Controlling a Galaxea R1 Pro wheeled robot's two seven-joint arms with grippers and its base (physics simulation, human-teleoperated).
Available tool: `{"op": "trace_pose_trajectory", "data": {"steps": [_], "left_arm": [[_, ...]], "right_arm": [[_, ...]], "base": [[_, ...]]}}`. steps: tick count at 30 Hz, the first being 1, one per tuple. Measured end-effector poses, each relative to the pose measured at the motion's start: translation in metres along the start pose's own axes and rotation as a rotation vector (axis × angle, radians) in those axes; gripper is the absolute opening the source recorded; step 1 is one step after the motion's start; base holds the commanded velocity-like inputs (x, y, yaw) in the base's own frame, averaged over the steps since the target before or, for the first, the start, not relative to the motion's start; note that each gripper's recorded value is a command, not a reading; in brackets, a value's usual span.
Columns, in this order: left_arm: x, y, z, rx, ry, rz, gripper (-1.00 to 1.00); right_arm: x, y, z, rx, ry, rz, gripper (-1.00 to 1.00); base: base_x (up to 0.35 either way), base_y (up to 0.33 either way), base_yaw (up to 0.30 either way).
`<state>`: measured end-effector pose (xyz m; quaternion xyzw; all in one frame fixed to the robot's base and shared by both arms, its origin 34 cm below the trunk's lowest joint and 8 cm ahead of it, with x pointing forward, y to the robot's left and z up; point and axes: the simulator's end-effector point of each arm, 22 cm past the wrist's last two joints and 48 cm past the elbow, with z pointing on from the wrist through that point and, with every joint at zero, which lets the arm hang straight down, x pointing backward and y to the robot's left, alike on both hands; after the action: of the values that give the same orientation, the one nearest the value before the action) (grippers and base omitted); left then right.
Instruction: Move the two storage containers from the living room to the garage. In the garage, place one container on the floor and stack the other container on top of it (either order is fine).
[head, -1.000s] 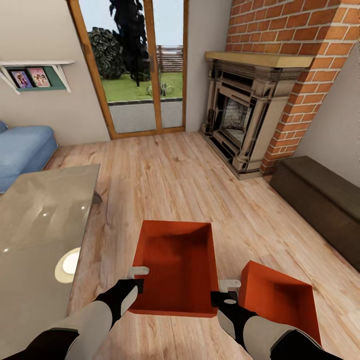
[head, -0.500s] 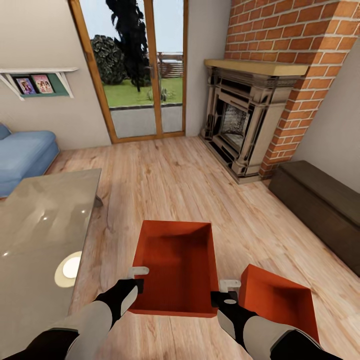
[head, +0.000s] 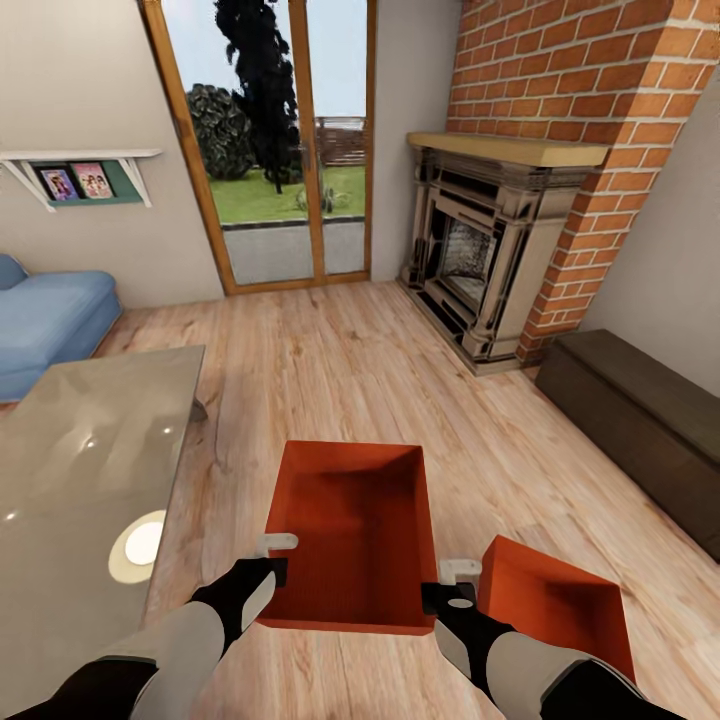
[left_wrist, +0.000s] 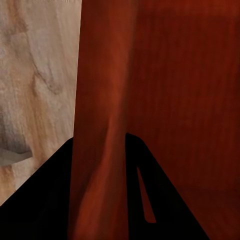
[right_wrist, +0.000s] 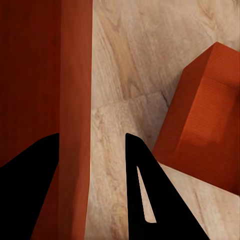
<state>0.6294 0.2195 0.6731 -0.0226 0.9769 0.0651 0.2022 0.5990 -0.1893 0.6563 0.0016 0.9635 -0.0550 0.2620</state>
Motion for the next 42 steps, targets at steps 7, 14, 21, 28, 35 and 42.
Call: {"op": "trace_pose_trajectory", "data": {"steps": [7, 14, 21, 28, 35, 42], "left_arm": [[-0.005, 0.001, -0.01, 0.0, -0.011, -0.001, -1.0], [-0.011, 0.003, -0.02, 0.0, -0.021, -0.003, -1.0], [-0.015, 0.004, -0.03, 0.0, -0.032, -0.004, -1.0], [-0.02, 0.005, -0.04, 0.001, -0.042, -0.006, -1.0], [-0.024, 0.006, -0.049, 0.001, -0.053, -0.007, -1.0], [-0.029, 0.007, -0.055, 0.002, -0.065, -0.009, -1.0]], "right_arm": [[-0.007, -0.001, -0.009, 0.0, -0.011, 0.001, -1.0], [-0.013, -0.002, -0.018, 0.001, -0.021, 0.002, -1.0], [-0.019, -0.003, -0.027, 0.001, -0.032, 0.003, -1.0], [-0.024, -0.004, -0.036, 0.001, -0.043, 0.005, -1.0], [-0.03, -0.006, -0.044, 0.001, -0.053, 0.006, -1.0], [-0.036, -0.006, -0.05, 0.002, -0.066, 0.008, -1.0]], "base": [[0.0, 0.0, 0.0], [0.0, 0.0, 0.0], [0.0, 0.0, 0.0], [0.0, 0.0, 0.0], [0.0, 0.0, 0.0], [0.0, 0.0, 0.0]]}}
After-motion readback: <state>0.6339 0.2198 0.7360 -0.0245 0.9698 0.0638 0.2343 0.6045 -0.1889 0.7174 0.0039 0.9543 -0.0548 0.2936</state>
